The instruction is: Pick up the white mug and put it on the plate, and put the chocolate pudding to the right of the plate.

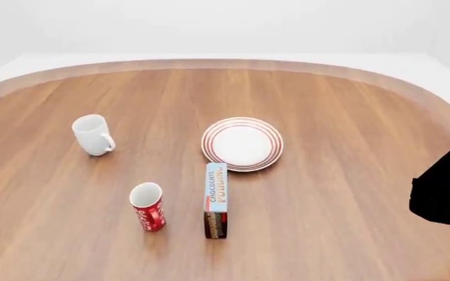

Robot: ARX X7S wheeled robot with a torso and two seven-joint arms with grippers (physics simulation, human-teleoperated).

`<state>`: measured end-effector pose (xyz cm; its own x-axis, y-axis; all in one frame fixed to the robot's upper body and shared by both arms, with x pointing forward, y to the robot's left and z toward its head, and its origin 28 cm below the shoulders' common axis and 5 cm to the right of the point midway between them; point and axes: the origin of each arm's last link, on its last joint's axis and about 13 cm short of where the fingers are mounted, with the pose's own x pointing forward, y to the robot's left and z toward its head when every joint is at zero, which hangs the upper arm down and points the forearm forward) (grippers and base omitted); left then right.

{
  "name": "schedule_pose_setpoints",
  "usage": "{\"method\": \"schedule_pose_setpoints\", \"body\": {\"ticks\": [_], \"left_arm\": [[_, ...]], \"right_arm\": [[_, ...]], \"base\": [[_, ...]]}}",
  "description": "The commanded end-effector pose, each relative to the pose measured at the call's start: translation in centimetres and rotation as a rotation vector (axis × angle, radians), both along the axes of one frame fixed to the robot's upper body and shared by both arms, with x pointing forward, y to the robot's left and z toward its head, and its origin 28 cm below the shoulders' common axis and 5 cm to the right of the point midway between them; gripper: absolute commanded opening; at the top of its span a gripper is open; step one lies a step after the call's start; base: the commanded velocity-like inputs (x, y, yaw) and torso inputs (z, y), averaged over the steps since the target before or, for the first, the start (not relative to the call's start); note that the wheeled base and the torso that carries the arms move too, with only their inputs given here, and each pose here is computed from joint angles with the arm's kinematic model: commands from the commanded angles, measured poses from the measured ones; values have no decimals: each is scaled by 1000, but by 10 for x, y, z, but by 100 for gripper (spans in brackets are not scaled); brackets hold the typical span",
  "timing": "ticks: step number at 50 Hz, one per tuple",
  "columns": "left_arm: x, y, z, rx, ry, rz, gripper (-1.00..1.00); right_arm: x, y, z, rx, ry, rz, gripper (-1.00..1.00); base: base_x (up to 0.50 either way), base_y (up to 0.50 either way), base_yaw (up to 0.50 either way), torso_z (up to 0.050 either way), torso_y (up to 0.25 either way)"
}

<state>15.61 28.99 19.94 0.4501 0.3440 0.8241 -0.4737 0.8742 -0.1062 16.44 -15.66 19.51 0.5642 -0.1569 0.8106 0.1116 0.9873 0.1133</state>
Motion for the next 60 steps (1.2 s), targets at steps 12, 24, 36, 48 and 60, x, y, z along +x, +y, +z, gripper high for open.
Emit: {"method": "schedule_pose_setpoints", "body": {"ticks": [12,24,36,48,60], "left_arm": [[0,-1,-2,8,25,10,100],[0,-2,-1,7,29,6,100],[2,-3,-1,9,33,-1,100],[1,-2,-2,8,34,-3,100],[1,-2,-1,8,34,-3,100]], "right_arm": [[-2,4,-4,-64,7,29,100],[-2,5,-4,-97,2,26,100],[-2,6,-4,-107,5,29,100],[-2,6,-4,-104,5,32,100],[-2,7,-4,-98,2,41,100]], "base": [[500,-57,0,0,1],[500,18,0,0,0],[500,68,0,0,1],[500,67,0,0,2],[499,73,0,0,0]]}}
